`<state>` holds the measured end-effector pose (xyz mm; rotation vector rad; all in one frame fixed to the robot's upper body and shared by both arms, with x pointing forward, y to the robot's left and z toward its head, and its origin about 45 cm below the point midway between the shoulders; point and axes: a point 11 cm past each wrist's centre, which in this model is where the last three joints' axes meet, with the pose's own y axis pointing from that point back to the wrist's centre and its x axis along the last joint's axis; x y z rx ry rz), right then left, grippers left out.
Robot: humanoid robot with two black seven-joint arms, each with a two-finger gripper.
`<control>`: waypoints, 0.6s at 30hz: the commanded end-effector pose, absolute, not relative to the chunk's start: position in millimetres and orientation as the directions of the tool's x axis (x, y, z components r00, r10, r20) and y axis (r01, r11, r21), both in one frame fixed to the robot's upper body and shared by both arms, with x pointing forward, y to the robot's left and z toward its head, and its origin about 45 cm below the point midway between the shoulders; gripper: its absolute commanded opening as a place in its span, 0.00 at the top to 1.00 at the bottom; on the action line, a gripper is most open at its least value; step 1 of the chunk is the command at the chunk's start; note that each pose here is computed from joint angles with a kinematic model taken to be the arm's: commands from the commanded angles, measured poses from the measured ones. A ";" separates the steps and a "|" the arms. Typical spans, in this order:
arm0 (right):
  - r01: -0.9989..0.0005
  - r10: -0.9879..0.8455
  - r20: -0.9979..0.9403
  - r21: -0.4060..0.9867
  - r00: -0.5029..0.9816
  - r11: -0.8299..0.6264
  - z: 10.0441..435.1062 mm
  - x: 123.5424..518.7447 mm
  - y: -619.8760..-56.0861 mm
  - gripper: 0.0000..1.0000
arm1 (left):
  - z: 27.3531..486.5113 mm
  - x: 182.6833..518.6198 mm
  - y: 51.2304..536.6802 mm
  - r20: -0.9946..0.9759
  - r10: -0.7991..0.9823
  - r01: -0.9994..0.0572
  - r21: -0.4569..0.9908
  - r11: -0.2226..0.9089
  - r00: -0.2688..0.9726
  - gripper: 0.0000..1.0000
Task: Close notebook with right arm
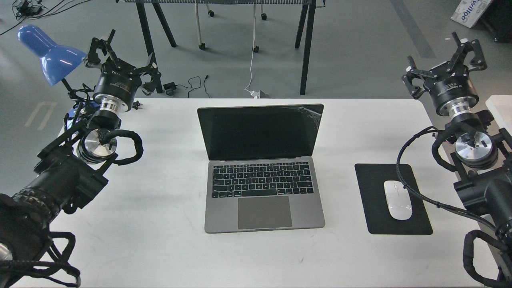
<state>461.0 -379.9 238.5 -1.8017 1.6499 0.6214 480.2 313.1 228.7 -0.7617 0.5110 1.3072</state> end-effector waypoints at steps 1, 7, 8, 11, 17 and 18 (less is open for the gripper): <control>-0.992 -0.706 -0.700 -0.119 0.112 -0.040 236.5 460.2 -379.3 0.00 | 228.2 480.3 313.1 -0.718 0.665 -0.975 -0.207 0.079 0.206 0.00; -0.993 -0.719 -0.684 -0.092 0.121 -0.079 229.4 462.0 -364.4 0.00 | 228.3 480.3 313.3 -0.720 0.663 -0.975 -0.207 0.077 0.205 0.00; -0.992 -0.723 -0.679 -0.089 0.128 -0.091 229.9 463.4 -360.2 0.00 | 227.5 480.0 313.5 -0.720 0.663 -0.976 -0.205 0.076 0.204 0.00; -0.983 -0.734 -0.655 -0.097 0.179 -0.153 240.5 474.6 -335.3 0.00 | 227.5 480.0 313.5 -0.720 0.663 -0.976 -0.205 0.076 0.204 0.00; -0.965 -0.746 -0.624 -0.054 0.232 -0.255 243.1 498.4 -277.5 0.00 | 227.5 479.7 313.7 -0.720 0.663 -0.976 -0.206 0.077 0.205 0.00; -0.964 -0.753 -0.617 -0.033 0.228 -0.264 239.3 501.6 -270.1 0.00 | 227.5 479.7 313.7 -0.720 0.663 -0.976 -0.206 0.077 0.205 0.00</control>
